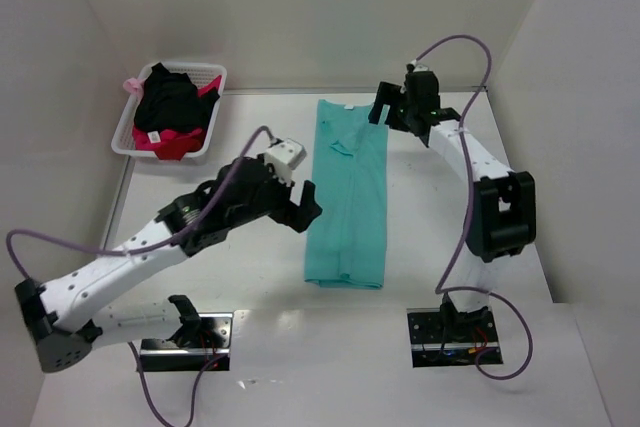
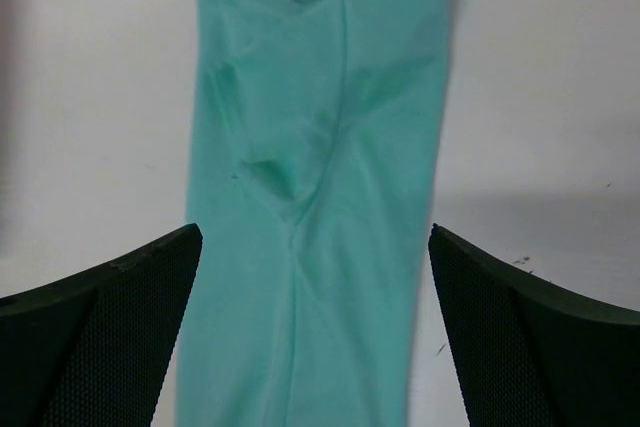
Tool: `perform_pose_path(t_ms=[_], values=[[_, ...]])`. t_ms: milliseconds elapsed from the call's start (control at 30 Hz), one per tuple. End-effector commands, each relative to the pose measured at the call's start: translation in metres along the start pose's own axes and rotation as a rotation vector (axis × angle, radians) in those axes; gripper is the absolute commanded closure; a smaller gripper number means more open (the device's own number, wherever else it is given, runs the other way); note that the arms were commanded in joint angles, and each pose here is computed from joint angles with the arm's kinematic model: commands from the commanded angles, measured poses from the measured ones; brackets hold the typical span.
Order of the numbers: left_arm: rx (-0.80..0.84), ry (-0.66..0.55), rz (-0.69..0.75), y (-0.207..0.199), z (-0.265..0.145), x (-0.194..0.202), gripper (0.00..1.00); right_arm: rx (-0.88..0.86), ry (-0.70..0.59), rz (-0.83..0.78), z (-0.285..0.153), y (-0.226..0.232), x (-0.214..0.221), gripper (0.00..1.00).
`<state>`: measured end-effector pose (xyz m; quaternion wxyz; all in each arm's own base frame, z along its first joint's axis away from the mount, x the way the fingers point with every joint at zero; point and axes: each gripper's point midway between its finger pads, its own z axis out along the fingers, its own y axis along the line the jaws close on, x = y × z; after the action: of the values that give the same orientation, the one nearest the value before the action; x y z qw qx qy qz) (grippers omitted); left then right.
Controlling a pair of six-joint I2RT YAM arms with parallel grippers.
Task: Fold and stack the t-shirts
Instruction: Rotate the tshirt 90 degrees
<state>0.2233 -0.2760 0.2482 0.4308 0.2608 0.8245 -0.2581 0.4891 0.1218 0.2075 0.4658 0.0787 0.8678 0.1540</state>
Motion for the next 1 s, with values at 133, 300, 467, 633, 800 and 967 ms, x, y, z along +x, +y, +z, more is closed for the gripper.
perform_pose_path(t_ms=[133,300,467,633,800,967], values=[[-0.139,-0.309,-0.134,0.027,-0.067,-0.044,0.0,0.012,0.09,-0.046,0.065,-0.009,0.036,0.0],[-0.138,-0.301,-0.16,0.03,-0.071,-0.028,0.0,0.072,0.124,-0.075,0.106,-0.017,0.044,0.0],[-0.135,-0.307,-0.17,0.03,-0.068,-0.027,0.0,0.081,0.146,-0.09,0.133,-0.018,0.054,0.0],[-0.149,-0.301,-0.161,0.033,-0.068,-0.025,0.0,0.091,0.192,-0.097,0.156,-0.02,0.071,0.0],[-0.157,-0.312,-0.154,0.034,-0.07,-0.029,0.0,0.087,0.197,-0.11,0.174,-0.01,0.077,0.0],[-0.15,-0.289,-0.159,0.032,-0.063,-0.025,0.0,0.082,0.222,-0.122,0.188,-0.003,0.089,0.0]])
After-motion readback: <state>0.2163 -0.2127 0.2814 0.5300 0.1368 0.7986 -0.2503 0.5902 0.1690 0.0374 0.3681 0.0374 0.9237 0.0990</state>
